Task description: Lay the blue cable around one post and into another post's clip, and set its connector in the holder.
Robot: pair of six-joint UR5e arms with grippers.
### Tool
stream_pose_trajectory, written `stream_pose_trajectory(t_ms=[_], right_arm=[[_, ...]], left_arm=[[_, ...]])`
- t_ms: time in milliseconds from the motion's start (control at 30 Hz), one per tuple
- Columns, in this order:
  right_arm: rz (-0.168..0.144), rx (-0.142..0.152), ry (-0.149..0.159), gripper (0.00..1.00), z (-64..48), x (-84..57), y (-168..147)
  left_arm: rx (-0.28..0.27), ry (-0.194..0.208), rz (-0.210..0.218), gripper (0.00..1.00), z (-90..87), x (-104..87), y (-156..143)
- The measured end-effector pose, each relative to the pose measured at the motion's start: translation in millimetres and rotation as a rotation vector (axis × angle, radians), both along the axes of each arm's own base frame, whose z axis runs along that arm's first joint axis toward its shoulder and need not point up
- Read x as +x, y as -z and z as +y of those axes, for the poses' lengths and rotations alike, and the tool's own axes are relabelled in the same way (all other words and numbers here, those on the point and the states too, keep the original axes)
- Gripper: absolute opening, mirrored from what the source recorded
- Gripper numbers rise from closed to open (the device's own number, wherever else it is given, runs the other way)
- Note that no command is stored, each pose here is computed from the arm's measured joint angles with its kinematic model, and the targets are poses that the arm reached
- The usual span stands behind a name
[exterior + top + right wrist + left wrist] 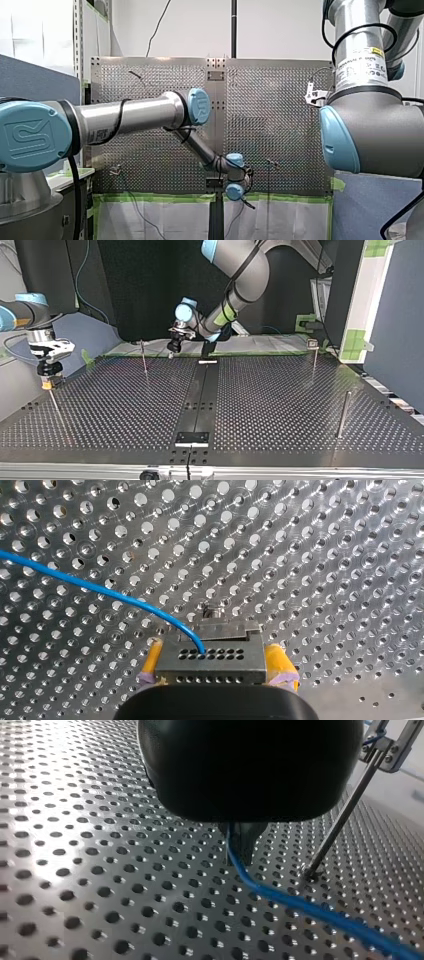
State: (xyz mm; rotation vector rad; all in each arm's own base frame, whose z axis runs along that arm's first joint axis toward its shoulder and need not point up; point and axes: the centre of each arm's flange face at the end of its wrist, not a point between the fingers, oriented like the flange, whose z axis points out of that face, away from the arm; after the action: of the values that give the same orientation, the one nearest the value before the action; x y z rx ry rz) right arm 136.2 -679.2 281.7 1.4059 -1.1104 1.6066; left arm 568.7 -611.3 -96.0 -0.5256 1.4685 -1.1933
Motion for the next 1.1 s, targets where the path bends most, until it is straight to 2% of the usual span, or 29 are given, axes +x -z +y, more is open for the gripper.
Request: stream_pose_trajectory(t_ms=[133,333,600,933,1100], right_arm=[[0.0,0.0,0.0,0.0,0.0,0.0,0.0],[0.0,0.0,0.0,0.0,0.0,0.0,0.0],[0.0,0.0,0.0,0.0,0.0,0.0,0.0],[0.0,0.0,0.0,0.0,0.0,0.0,0.0],[0.0,0.0,0.0,0.0,0.0,0.0,0.0]], left_arm=[[0.037,-0.037,0.002,0.02,5.7,-1.8,-12.1],[0.065,-0.094,-0.026,0.02,13.3,-1.9,-34.6],[0.093,-0.192,-0.071,0.02,32.5,5.8,-68.0],[0.19,-0.282,-0.051,0.02,52.5,-2.6,-94.6],[0.214,-0.328,-0.062,0.02,61.1,-5.3,-110.8]])
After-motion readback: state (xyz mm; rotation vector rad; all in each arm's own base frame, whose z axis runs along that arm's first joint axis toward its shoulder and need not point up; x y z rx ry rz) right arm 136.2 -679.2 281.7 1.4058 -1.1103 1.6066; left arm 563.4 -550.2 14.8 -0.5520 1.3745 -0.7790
